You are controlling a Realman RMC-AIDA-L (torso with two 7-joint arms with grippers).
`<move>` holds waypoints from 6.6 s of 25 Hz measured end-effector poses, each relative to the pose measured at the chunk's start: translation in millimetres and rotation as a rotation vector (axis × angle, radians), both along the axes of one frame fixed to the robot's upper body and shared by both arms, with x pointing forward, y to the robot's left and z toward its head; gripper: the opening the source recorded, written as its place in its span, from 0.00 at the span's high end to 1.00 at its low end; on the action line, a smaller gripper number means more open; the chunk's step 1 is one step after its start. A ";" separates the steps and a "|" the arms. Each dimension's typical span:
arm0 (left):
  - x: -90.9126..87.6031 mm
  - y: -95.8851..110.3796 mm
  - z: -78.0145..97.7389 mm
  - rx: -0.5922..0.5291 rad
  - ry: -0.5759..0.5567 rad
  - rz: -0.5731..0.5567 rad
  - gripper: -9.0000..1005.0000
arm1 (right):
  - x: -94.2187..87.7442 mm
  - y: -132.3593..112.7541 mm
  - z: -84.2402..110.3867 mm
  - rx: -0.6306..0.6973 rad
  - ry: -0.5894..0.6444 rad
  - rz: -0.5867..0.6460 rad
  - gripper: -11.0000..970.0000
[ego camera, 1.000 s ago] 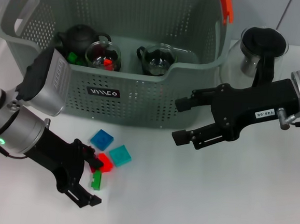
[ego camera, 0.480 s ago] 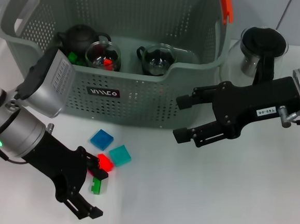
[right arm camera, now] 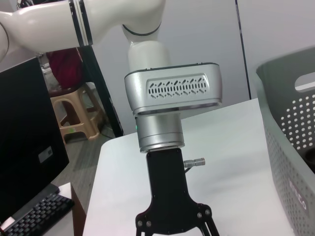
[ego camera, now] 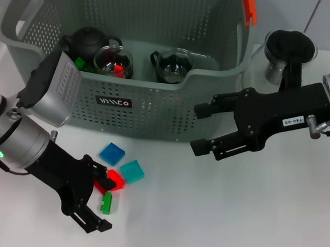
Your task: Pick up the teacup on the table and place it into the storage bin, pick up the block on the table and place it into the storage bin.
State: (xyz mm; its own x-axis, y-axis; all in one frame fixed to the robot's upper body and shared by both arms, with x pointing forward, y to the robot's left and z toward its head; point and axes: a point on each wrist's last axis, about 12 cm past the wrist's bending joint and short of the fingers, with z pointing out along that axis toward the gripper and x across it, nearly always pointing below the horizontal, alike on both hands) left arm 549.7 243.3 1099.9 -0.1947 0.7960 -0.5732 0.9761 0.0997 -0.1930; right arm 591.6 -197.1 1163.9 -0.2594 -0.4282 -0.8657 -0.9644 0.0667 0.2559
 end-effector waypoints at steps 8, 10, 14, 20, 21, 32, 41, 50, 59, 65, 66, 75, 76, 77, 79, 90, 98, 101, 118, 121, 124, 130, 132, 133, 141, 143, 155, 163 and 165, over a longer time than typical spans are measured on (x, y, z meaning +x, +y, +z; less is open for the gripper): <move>0.3 1.3 -2.0 0.007 -0.007 0.008 0.10 | 0.3 0.8 1.5 0.010 0.002 -0.002 0.06; 0.3 1.9 -2.5 0.009 -0.008 0.011 0.10 | 0.3 1.0 1.6 0.012 0.002 -0.002 0.06; -0.2 1.9 -3.8 0.013 -0.007 0.014 0.10 | 0.4 1.0 2.0 0.013 0.001 -0.002 0.06; -0.3 1.9 -4.9 0.021 -0.008 0.015 0.10 | 0.7 0.4 2.3 0.014 0.000 -0.005 0.06; -0.3 2.0 -5.0 0.022 -0.008 0.015 0.10 | 0.7 0.2 2.4 0.015 0.000 -0.006 0.06; 1.5 1.2 -4.4 0.029 -0.013 0.015 0.10 | 0.3 -2.4 2.5 0.026 0.003 -0.015 0.06; 2.8 3.3 -6.1 0.038 -0.013 0.026 0.10 | 0.9 -2.8 3.5 0.027 0.001 -0.016 0.06; 6.1 9.4 -1.9 0.054 -0.021 0.038 0.10 | 1.1 -2.7 3.8 0.028 0.000 -0.017 0.06; -0.3 -1.7 10.5 0.024 0.006 -0.046 0.10 | 0.9 -5.1 4.1 0.046 -0.007 -0.027 0.06; 0.1 -9.9 7.2 0.033 -0.008 -0.073 0.10 | 1.1 -6.5 4.5 0.052 -0.011 -0.030 0.06; 0.6 -10.8 6.0 0.038 -0.014 -0.075 0.10 | 1.0 -6.7 4.4 0.052 -0.012 -0.031 0.06; 2.7 -14.1 1.0 0.067 -0.039 -0.105 0.10 | 0.8 -6.9 4.4 0.056 -0.011 -0.032 0.06; 3.0 -14.2 0.9 0.070 -0.043 -0.110 0.10 | 0.8 -6.5 4.6 0.056 -0.010 -0.031 0.06; 3.3 -14.2 0.7 0.074 -0.047 -0.113 0.10 | 0.8 -6.1 4.7 0.057 -0.010 -0.030 0.06; 4.1 -13.9 0.3 0.080 -0.055 -0.115 0.10 | 0.4 -5.5 4.5 0.058 -0.008 -0.028 0.06; 6.1 -15.3 -1.9 0.087 -0.061 -0.115 0.11 | 0.8 -4.7 5.4 0.060 -0.011 -0.026 0.06; 5.8 -15.7 -3.2 0.086 -0.055 -0.114 0.11 | 1.2 -6.0 6.5 0.067 -0.015 -0.030 0.06; 7.1 -15.5 -3.4 0.088 -0.064 -0.108 0.12 | 1.2 -6.4 6.5 0.068 -0.016 -0.031 0.06; 7.5 -15.9 -9.3 0.113 -0.050 -0.107 0.16 | 1.0 -6.9 6.9 0.077 -0.016 -0.033 0.06; 7.7 -15.9 -8.9 0.114 -0.052 -0.107 0.16 | 0.8 -7.3 6.8 0.080 -0.016 -0.035 0.06; 8.4 -15.8 -8.8 0.116 -0.056 -0.104 0.17 | 0.7 -7.4 6.8 0.081 -0.016 -0.036 0.06; 10.1 -15.4 -9.3 0.131 -0.060 -0.097 0.24 | 0.8 -7.5 7.0 0.083 -0.016 -0.037 0.06; 10.9 -15.3 -9.4 0.135 -0.064 -0.095 0.28 | 1.2 -7.9 7.7 0.085 -0.019 -0.040 0.06; 11.3 -15.2 -9.3 0.137 -0.066 -0.093 0.30 | 1.3 -8.1 8.1 0.085 -0.021 -0.041 0.06; 12.8 -15.8 -8.9 0.143 -0.072 -0.095 0.51 | 1.7 -10.0 9.2 0.091 -0.026 -0.049 0.06; 12.9 -15.9 -8.9 0.143 -0.073 -0.095 0.58 | 1.7 -10.1 9.3 0.094 -0.026 -0.050 0.06; 13.5 -17.4 -4.1 0.145 -0.024 -0.117 0.56 | 1.8 -11.2 10.1 0.101 -0.038 -0.051 0.06; 10.3 -17.6 20.1 0.076 0.027 -0.174 0.55 | 0.6 -11.6 10.6 0.107 -0.037 -0.043 0.06; 10.5 -16.8 34.5 0.013 0.026 -0.189 0.55 | 0.1 -12.0 11.0 0.109 -0.036 -0.039 0.06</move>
State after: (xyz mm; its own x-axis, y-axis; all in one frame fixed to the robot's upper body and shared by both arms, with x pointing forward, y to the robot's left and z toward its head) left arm 560.2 226.6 1134.4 -0.0559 0.8269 -0.5595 0.9723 -0.0822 -0.2187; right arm 591.7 -209.2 1174.9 -0.2419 -0.3210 -0.9157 -0.9703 0.0779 0.2290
